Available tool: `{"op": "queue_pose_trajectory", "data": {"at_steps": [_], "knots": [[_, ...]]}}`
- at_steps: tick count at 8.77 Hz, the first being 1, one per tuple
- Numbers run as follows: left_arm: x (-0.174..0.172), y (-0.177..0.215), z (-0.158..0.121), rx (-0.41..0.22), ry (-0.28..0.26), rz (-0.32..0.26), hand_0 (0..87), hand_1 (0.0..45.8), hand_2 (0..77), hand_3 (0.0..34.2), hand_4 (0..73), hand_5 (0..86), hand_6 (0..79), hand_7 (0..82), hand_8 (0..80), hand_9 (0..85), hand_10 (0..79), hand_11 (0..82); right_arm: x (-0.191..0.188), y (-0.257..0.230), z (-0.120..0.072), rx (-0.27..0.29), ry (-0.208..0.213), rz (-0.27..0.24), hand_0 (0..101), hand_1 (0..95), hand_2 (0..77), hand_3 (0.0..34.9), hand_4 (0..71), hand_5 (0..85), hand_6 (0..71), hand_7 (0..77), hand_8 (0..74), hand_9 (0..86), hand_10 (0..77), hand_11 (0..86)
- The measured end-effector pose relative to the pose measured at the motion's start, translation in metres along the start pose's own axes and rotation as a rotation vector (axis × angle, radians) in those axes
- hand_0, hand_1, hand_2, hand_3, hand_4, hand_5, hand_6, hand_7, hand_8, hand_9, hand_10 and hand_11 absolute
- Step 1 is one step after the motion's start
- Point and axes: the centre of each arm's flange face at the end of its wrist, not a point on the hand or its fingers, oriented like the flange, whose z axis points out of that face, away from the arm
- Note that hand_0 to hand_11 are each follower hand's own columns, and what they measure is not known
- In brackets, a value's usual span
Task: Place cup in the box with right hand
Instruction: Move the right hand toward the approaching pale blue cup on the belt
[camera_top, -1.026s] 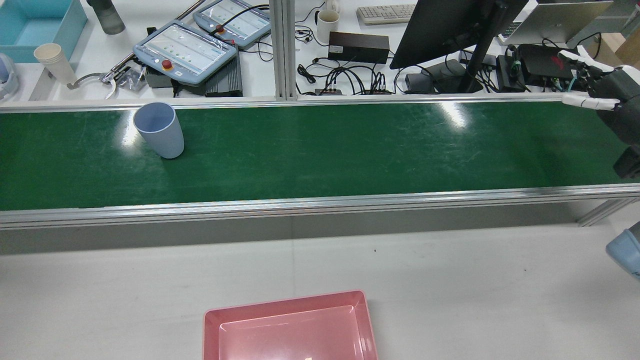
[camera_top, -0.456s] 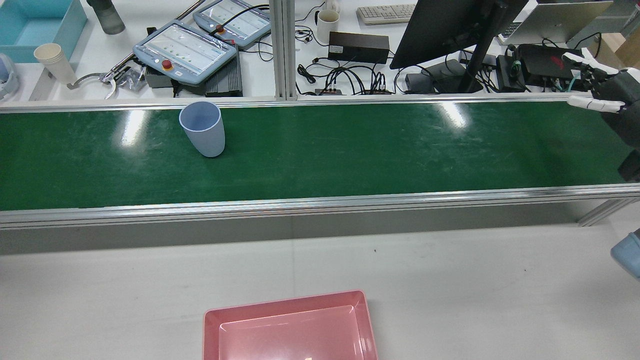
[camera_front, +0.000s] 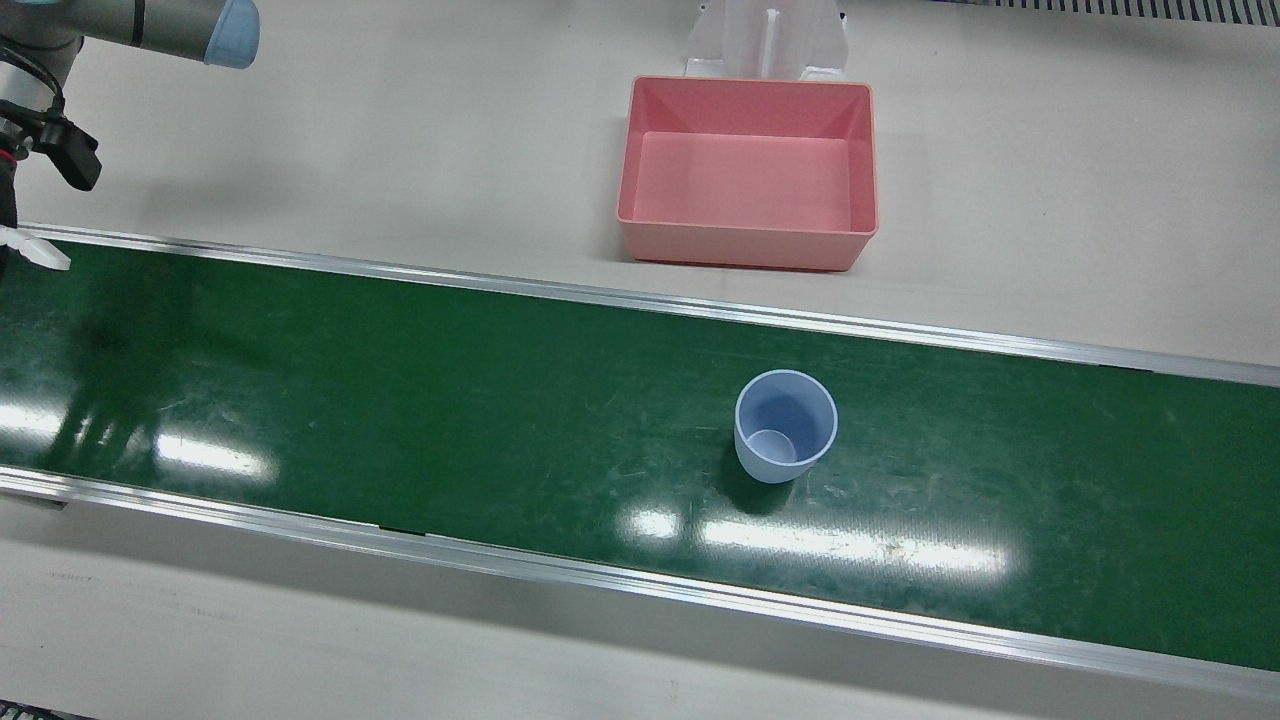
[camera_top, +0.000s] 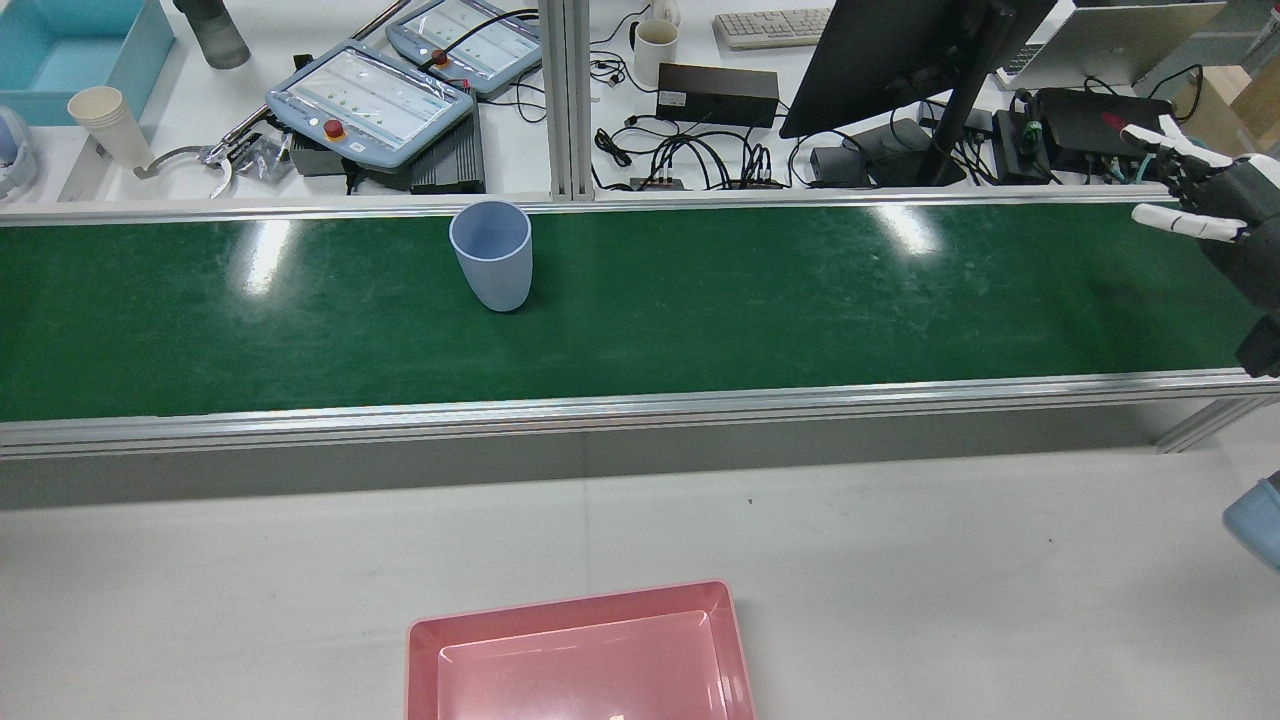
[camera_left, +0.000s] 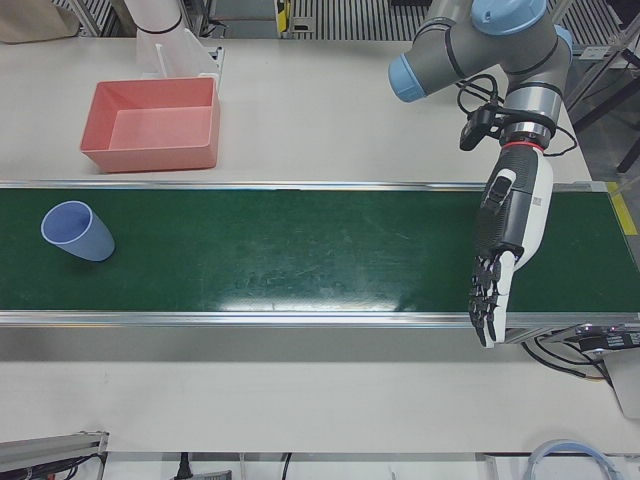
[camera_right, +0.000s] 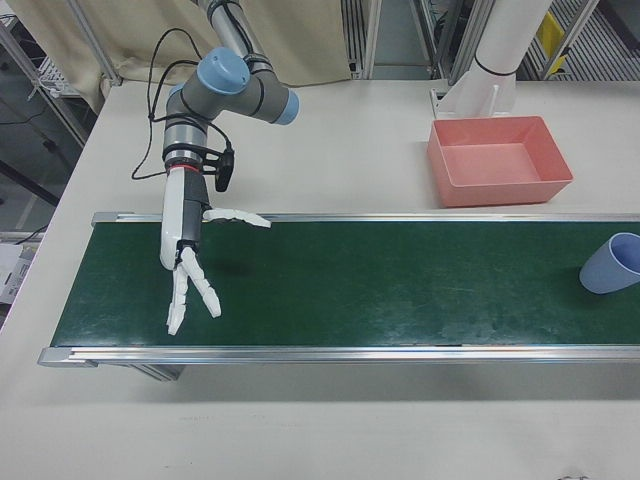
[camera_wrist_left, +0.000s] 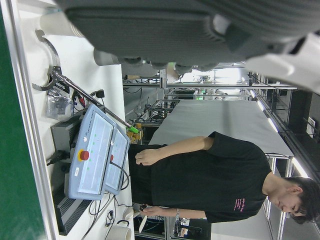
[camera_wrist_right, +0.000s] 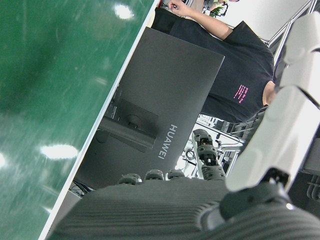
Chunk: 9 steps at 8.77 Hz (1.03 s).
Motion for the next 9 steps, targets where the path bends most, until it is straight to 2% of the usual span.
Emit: {"op": "queue_pose_trajectory", "data": {"at_steps": [4,9], "knots": [[0.000,0.000,0.000,0.000,0.000,0.000,0.0,0.5,1.1,0.0,1.1,0.5,0.5,0.5,0.0,0.0,0.0,0.0,0.019,-0.004,0.003,0.008,0.031,-0.004,42,13.1,14.2,0.0,0.0,3.8,0.5,1.6,2.2,1.1,0.0,0.5],[0.000,0.001,0.000,-0.001,0.000,0.000,0.0,0.5,1.1,0.0,1.1,0.5,0.0,0.5,0.0,0.0,0.0,0.0,0.020,0.002,0.005,-0.003,0.033,-0.002,41,13.1,14.2,0.0,0.0,3.8,0.5,1.6,1.6,0.5,0.0,0.5]]}}
